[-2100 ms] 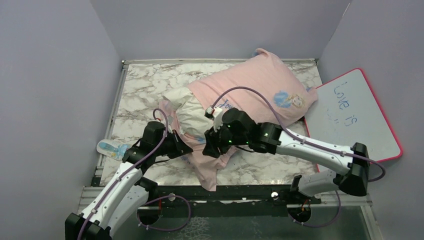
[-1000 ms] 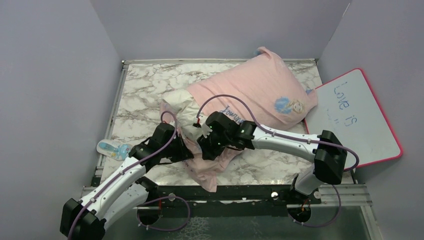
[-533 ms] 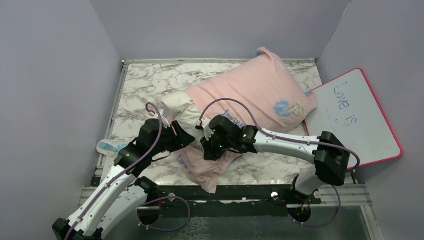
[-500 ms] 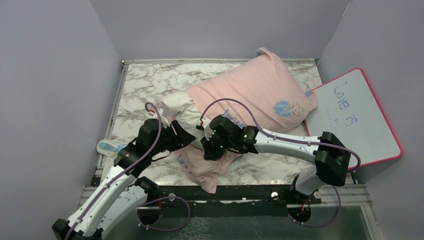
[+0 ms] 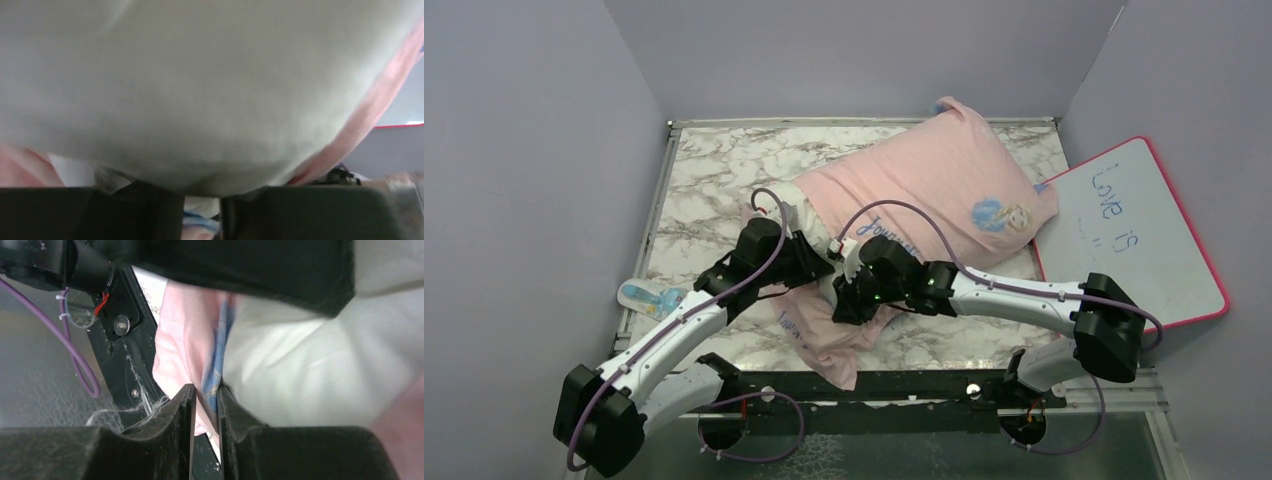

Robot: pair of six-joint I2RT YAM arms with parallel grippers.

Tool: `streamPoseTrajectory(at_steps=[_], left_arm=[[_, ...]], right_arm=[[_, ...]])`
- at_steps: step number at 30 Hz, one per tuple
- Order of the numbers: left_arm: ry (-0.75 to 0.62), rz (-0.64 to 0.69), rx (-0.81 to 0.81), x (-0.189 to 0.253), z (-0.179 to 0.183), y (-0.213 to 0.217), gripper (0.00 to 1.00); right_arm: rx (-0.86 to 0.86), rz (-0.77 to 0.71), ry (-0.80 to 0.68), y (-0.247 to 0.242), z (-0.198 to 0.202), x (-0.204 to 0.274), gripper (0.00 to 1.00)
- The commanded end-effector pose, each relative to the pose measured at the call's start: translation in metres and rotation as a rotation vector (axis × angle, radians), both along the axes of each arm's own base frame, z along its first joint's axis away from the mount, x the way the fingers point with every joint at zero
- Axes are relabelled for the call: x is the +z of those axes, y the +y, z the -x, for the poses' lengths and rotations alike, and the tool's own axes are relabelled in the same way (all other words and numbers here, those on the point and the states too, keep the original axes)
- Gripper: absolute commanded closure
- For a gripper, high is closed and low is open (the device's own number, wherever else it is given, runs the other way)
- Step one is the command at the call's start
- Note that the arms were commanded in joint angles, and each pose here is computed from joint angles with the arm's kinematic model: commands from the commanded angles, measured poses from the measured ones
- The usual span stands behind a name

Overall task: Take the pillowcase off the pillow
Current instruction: Remove the pillow from the pillowcase.

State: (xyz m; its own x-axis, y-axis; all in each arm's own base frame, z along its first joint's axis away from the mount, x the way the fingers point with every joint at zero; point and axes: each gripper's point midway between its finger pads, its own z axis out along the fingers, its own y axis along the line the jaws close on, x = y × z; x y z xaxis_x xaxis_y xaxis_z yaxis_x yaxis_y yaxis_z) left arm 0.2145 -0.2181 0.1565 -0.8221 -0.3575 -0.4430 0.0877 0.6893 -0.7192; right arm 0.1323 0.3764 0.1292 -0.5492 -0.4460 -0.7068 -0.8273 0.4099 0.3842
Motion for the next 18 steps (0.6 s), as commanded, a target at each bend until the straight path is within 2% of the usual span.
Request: streamPoseTrajectory(at_steps=[1, 2, 3, 12, 18], left_arm=[[-0.014, 0.065, -0.029, -0.003, -0.016, -0.021, 0.86], [-0.009, 0.077, -0.021, -0.004, -0.019, -0.023, 0.95], [-0.01, 0.089, -0.01, -0.005, -0.022, -0.025, 1.0], [-0.018, 0.143, 0.135, 0.003, -0.056, -0.029, 1.0], [-0.021, 0.174, 0.152, 0.009, -0.067, -0.035, 1.0]], right_arm=[[0.205, -0.12, 0.066, 0.014, 0.043, 0.021, 0.74], [0.223, -0.12, 0.061, 0.015, 0.047, 0.021, 0.74], [0.238, -0.118, 0.052, 0.015, 0.051, 0.02, 0.74], [0.45, -0.148, 0.033, 0.017, 0.106, 0.016, 0.71], [0.539, -0.134, 0.081, 0.013, 0.14, -0.001, 0.71]])
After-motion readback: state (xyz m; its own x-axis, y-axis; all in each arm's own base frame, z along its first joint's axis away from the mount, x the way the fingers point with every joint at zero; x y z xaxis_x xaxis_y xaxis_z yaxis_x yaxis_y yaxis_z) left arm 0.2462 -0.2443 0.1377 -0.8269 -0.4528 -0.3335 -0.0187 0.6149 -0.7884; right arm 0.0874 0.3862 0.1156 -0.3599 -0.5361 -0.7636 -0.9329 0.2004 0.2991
